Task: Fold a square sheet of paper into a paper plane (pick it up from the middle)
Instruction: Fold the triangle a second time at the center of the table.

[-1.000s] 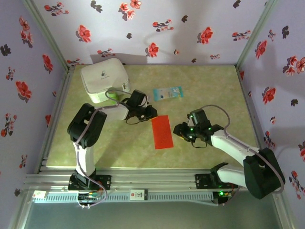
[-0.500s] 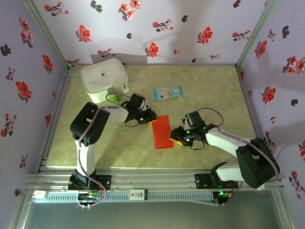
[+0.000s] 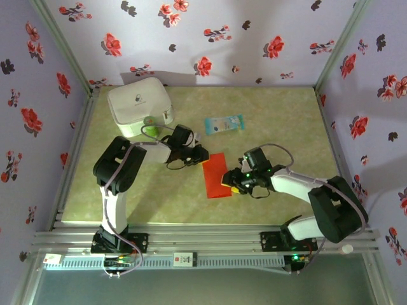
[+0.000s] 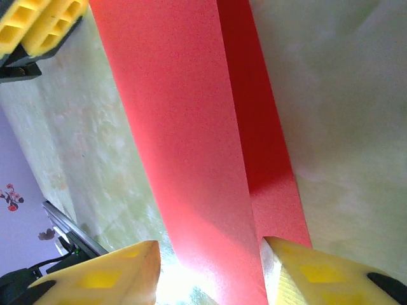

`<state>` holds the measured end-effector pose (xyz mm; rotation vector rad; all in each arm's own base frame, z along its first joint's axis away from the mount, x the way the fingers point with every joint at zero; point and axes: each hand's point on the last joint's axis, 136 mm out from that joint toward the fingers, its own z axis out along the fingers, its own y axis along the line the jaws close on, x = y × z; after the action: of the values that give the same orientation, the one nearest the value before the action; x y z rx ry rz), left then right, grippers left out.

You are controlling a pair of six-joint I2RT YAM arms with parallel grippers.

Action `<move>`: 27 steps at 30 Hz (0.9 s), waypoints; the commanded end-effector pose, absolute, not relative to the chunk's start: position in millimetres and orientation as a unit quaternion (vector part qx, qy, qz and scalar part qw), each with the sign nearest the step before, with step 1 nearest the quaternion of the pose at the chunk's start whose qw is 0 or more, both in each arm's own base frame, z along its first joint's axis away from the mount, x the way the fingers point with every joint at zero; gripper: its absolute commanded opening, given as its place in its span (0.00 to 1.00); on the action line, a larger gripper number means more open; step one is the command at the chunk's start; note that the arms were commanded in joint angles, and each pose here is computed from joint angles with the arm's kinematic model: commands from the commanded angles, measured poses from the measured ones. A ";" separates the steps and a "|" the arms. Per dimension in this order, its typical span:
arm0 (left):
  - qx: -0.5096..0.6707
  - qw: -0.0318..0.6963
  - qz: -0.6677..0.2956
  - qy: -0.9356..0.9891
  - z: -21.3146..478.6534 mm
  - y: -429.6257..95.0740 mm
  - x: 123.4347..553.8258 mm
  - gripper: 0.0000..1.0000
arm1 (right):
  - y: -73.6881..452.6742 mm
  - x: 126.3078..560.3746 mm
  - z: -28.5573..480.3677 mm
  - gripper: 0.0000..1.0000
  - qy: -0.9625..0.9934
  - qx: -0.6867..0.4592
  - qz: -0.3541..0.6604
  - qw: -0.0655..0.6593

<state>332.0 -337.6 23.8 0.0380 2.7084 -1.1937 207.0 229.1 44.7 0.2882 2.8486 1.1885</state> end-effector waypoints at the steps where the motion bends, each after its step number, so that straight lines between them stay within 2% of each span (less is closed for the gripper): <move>1: 0.016 0.068 -0.376 0.924 2.4 -328.4 323.5 0.17 | 234.4 213.5 50.8 0.45 0.912 0.091 0.400 0.027; 19: 0.053 0.099 -0.414 0.903 37.7 -357.7 356.8 0.18 | 240.5 245.2 57.0 0.42 0.886 0.106 0.450 0.042; 23: 0.059 0.118 -0.427 0.895 59.9 -360.1 358.8 0.21 | 239.9 246.2 53.5 0.36 0.886 0.110 0.449 0.040; 27: 0.073 0.157 -0.442 0.880 93.8 -355.6 355.7 0.30 | 237.8 246.7 49.5 0.27 0.888 0.115 0.444 0.040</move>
<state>351.2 -353.6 47.0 0.1315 2.6632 -1.2372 243.1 238.1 49.7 0.3442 2.7310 1.3475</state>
